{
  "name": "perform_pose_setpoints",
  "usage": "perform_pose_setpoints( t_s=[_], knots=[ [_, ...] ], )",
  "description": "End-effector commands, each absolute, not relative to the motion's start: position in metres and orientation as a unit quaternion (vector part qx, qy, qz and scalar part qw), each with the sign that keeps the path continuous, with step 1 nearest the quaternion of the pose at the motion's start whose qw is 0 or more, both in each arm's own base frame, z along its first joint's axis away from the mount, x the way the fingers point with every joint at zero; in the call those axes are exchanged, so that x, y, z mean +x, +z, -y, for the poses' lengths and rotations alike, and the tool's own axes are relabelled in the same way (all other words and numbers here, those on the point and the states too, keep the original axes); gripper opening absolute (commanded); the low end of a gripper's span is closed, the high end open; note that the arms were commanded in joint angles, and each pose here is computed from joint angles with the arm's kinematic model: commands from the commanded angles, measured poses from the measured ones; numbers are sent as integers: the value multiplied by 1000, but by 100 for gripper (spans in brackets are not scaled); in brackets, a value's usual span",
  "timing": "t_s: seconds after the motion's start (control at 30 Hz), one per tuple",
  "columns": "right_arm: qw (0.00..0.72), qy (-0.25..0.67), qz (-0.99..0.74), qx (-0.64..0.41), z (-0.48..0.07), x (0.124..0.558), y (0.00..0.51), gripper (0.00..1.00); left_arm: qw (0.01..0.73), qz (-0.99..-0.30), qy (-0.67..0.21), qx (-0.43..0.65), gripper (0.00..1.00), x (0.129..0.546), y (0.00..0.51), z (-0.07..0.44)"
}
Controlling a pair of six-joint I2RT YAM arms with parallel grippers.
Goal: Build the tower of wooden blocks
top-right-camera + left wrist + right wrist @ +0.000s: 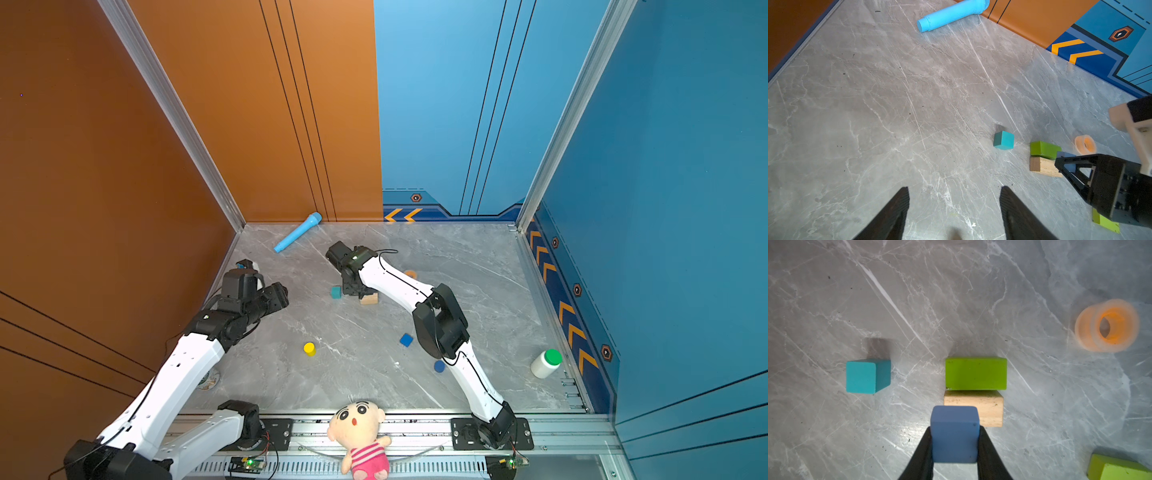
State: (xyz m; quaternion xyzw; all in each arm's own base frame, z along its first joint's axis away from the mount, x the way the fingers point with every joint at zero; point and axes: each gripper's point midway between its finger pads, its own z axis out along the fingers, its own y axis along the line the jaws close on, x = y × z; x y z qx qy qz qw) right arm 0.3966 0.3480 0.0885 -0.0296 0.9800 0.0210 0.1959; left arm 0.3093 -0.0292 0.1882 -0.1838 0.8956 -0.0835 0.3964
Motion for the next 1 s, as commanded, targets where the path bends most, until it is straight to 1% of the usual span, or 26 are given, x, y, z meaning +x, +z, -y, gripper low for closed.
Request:
perform_pose_setpoints(
  t_s=[0.0,0.27,0.47,0.97],
  knots=[
    [190,13,-982,-14,-343,401,85,27,408,-892,-94,-173,71,316,200,31],
    [180,18,-984,-11,-345,408,74,27,402,-893,-95,-177,71,320,197,29],
    [173,18,-985,-10,-343,411,68,29,401,-893,-92,-181,71,320,195,27],
    [164,8,-986,-15,-344,404,63,30,398,-894,-95,-181,70,320,193,28]
  ],
)
